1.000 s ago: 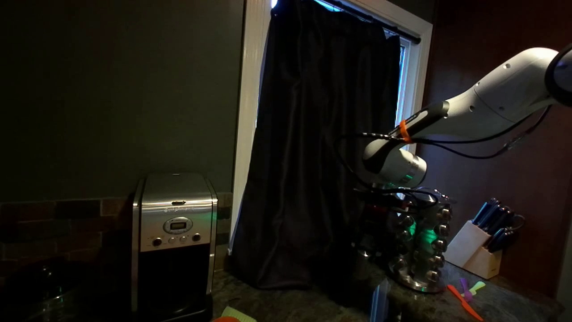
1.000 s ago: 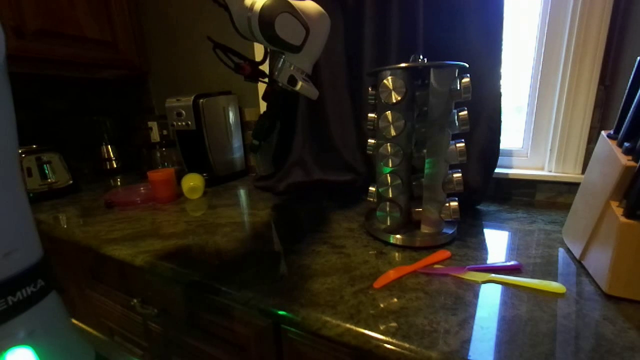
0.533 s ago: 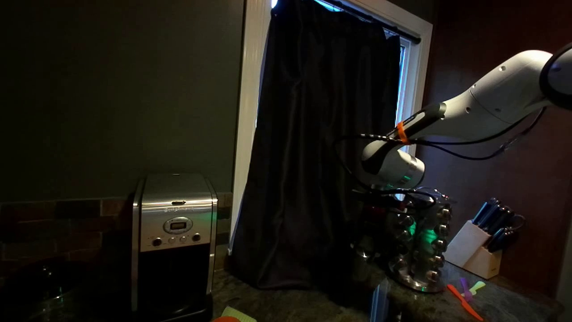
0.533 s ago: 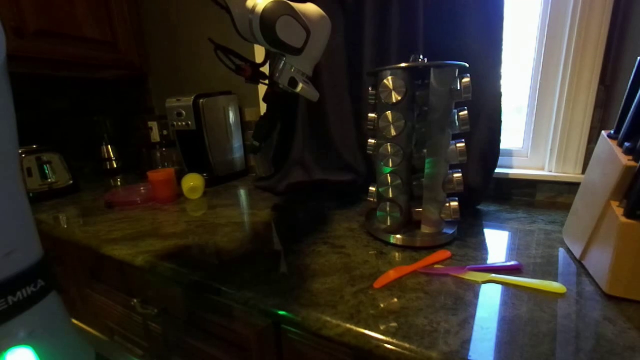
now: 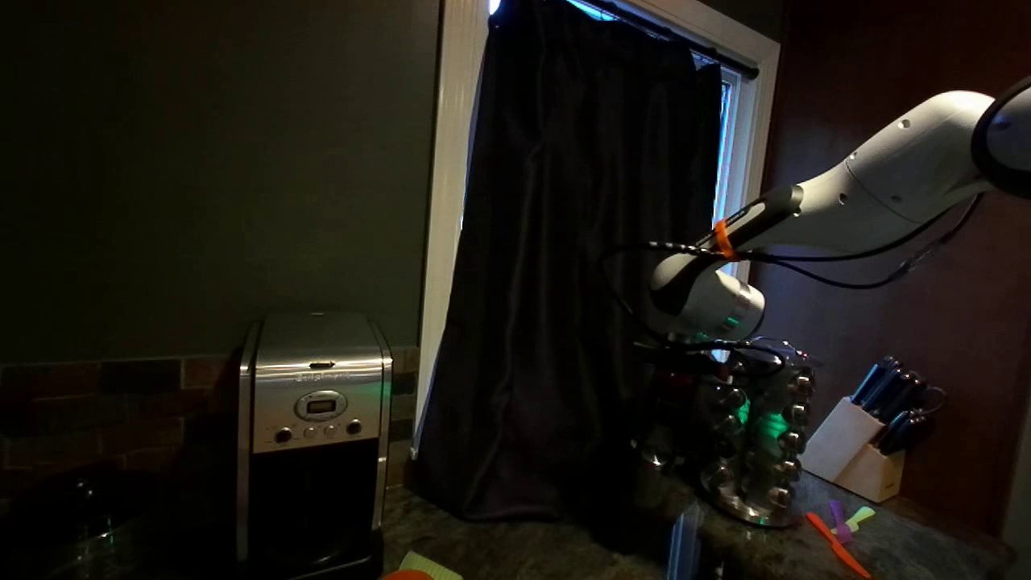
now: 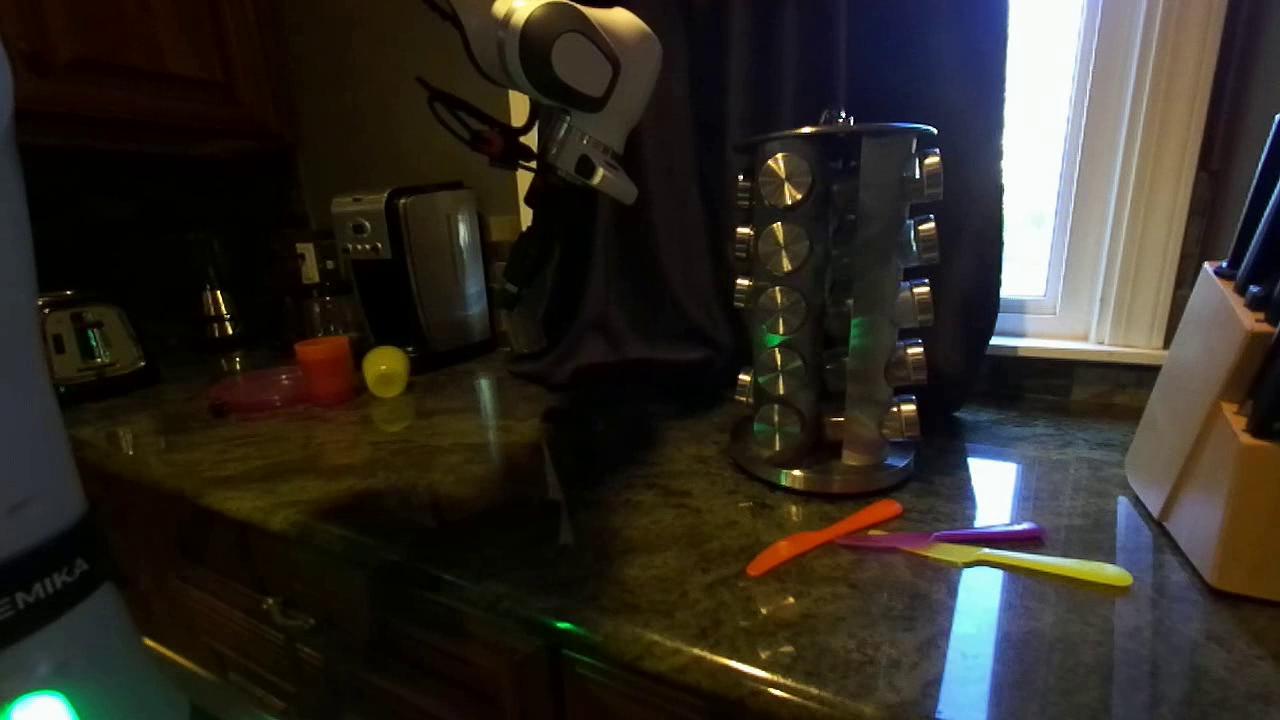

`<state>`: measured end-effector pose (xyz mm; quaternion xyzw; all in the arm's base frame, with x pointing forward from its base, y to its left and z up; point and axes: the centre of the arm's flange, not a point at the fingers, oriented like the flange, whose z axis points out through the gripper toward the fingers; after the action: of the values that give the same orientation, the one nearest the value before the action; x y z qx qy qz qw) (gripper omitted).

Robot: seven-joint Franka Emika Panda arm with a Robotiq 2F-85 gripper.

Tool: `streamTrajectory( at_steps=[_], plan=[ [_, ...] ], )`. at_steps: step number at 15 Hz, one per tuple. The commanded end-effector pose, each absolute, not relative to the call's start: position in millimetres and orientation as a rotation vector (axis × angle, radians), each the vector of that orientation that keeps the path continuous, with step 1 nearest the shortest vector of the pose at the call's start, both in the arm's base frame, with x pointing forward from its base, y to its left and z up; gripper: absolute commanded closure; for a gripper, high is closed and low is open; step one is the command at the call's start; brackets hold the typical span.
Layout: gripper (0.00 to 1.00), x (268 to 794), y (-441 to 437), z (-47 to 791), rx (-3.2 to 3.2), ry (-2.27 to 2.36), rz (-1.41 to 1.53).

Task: Remove the spice in the second from the bottom hole on the rack and place it on the countertop next to the yellow cup

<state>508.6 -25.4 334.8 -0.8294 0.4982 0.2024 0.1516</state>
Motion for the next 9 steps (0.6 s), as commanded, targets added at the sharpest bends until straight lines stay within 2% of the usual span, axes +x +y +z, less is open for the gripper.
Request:
streamTrajectory(
  at_steps=[1,9],
  plan=[
    [0.75,513.9,-3.7,331.9,-2.386,1.372,0.644],
    [0.75,521.6,74.2,320.5,-2.479,1.154,0.806]
  ],
)
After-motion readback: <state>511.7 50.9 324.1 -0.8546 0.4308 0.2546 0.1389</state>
